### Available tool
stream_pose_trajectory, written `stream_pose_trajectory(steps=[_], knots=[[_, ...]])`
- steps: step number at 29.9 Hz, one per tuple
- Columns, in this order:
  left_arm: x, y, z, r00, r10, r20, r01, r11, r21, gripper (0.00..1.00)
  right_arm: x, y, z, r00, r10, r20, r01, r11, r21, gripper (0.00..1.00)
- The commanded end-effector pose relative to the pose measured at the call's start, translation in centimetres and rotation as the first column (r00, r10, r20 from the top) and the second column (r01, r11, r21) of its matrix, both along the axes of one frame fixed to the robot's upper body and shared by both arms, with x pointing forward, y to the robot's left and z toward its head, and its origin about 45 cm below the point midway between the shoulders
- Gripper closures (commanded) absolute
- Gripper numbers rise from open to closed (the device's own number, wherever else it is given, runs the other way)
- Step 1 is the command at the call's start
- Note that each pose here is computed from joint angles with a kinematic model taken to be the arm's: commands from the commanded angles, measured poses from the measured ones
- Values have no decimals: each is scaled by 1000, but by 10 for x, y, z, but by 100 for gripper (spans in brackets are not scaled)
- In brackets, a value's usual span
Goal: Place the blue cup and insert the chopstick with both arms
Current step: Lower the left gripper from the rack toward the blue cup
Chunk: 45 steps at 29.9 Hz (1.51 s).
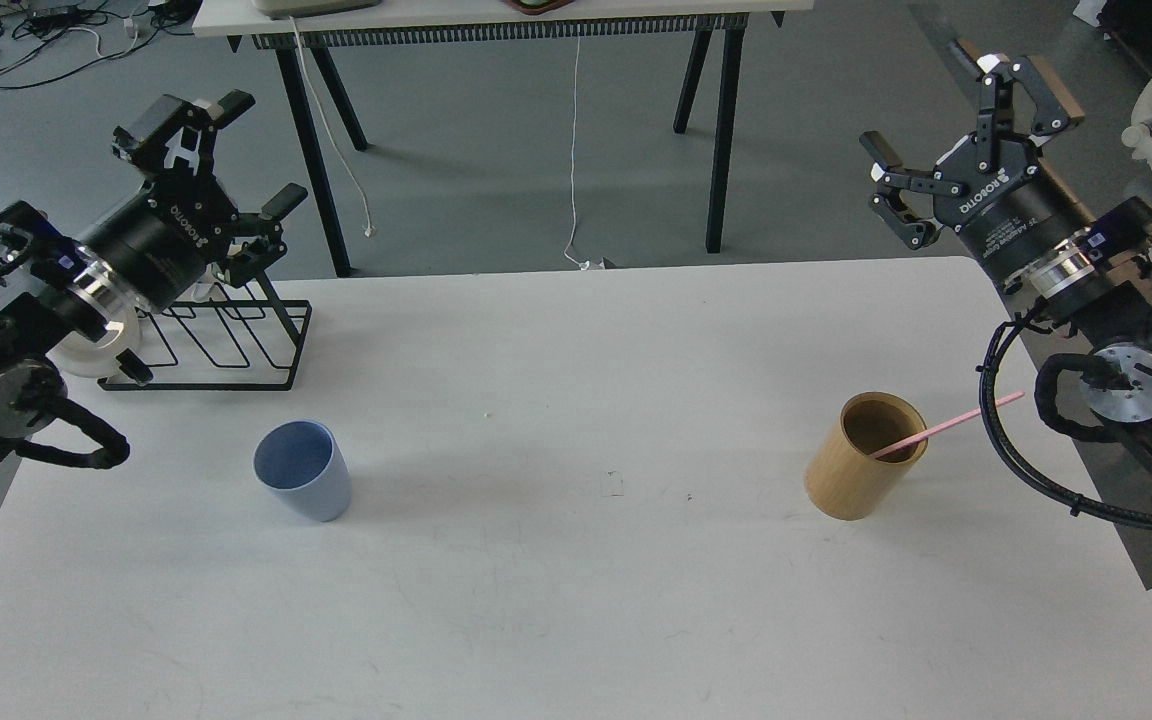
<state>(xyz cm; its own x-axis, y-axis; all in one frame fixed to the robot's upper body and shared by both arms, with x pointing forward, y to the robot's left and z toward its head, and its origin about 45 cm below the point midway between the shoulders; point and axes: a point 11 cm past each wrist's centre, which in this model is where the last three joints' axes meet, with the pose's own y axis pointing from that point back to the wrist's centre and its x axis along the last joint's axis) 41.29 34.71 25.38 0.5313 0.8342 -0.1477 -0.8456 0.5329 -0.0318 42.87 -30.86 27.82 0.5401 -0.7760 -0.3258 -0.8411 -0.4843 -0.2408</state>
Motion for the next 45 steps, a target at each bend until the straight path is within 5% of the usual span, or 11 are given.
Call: stream_pose_trajectory(steps=[1, 19, 24, 29, 36, 45], knots=[[0, 0, 1, 1000, 0, 2, 0, 1000, -1, 0, 0, 6, 0, 1000, 11, 0, -11, 1000, 10, 3], [11, 25, 35, 994, 68, 89, -68, 998, -9, 0, 1, 2, 2, 1000, 3, 7, -3, 1000, 9, 3], [5, 58, 69, 987, 73, 142, -91, 989, 120, 0, 1, -3, 4, 1000, -7, 9, 7, 1000, -2, 3], [-7, 58, 90, 988, -45, 146, -9, 939, 345, 0, 1, -8, 5, 1000, -14, 11, 14, 1000, -12, 3], [-42, 56, 96, 968, -245, 62, 141, 728, 670, 0, 3, -12, 10, 1000, -21, 21, 22, 1000, -21, 3], [-82, 66, 20, 896, -411, -171, 292, 252, 923, 0, 2, -18, 2, 999, -39, 4, 39, 999, -34, 3]])
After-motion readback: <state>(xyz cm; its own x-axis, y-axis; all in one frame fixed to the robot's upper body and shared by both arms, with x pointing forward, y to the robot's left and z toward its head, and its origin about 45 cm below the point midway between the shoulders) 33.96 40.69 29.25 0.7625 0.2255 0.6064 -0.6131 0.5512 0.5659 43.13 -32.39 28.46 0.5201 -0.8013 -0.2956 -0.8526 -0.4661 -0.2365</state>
